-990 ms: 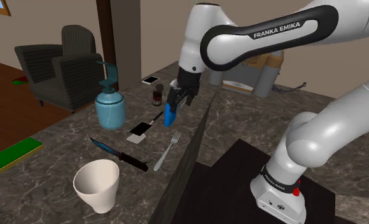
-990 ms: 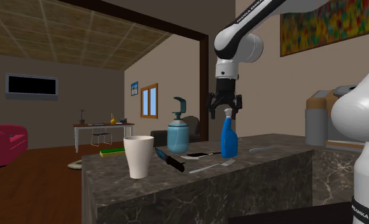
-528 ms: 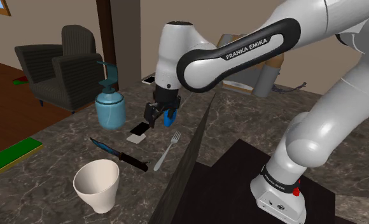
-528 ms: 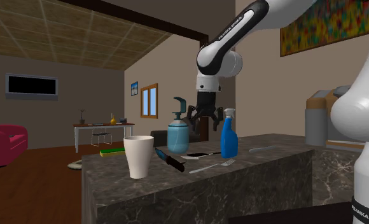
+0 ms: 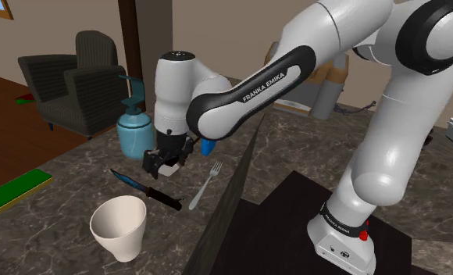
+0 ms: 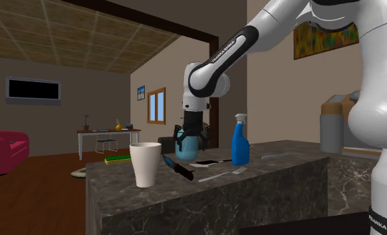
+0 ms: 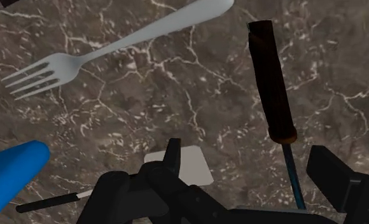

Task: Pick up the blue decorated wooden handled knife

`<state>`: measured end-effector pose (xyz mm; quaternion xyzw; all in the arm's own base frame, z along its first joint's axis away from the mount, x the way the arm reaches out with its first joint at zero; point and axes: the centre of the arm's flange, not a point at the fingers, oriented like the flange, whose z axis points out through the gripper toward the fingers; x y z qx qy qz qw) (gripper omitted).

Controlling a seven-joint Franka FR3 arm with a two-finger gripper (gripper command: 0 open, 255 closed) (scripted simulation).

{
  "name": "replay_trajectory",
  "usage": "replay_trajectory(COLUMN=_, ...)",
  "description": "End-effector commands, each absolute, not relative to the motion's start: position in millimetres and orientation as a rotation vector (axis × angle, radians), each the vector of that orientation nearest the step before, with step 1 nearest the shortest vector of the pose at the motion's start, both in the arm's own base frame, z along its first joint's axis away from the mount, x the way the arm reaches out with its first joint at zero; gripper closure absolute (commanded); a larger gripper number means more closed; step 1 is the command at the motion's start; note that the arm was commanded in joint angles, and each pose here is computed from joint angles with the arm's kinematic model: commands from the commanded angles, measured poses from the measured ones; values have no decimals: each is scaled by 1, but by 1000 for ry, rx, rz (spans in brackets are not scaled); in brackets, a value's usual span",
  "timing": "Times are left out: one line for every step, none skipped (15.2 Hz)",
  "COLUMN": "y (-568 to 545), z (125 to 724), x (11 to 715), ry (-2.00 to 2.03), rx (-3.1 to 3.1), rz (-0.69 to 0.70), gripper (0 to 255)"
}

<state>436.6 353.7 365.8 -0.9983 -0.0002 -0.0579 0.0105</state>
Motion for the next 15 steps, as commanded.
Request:
replay_trajectory(y=375, z=350, x=447, ry=13, rx=-3117, rz=-185, gripper=0)
replay_trajectory(y=385, z=344, x=451, ry=18, rx=-3117, rz=-187, gripper=0)
replay_trajectory(y=396, z=337, x=455, ry=23, rx=-3118, rz=-188, gripper=0)
replay_trajectory(y=406, z=330, x=459, ry=29, rx=-3119, rz=-189, gripper=0)
replay_trajectory(y=408, z=328, x=460, ry=30, rx=-3119, rz=-190, gripper=0)
replay_trajectory(y=408, z=323, x=460, ry=30, rx=-3119, rz=-190, gripper=0)
replay_trajectory(y=408, z=318, x=460, ry=30, rx=-3119, rz=-190, gripper=0)
replay_trajectory(y=408, z=313, x=460, ry=30, rx=-3119, rz=-190, gripper=0)
replay_trajectory(y=408, z=307, x=460, ry=30, rx=-3119, rz=-190, gripper=0)
replay_trajectory(y=408, z=302, x=460, ry=30, rx=-3119, rz=-190, gripper=0)
replay_trajectory(y=408, z=297, x=460, ry=30, rx=-3119, rz=-190, gripper=0)
replay_trajectory(y=408, z=288, x=460, ry=30, rx=-3119, rz=-190, gripper=0)
replay_trajectory(y=408, z=288, x=460, ry=30, rx=-3119, rz=-190, gripper=0)
replay_trajectory(y=408, z=288, x=460, ry=30, rx=-3119, rz=-190, gripper=0)
replay_trajectory(y=408, z=289, x=460, ry=30, rx=-3119, rz=-190, gripper=255)
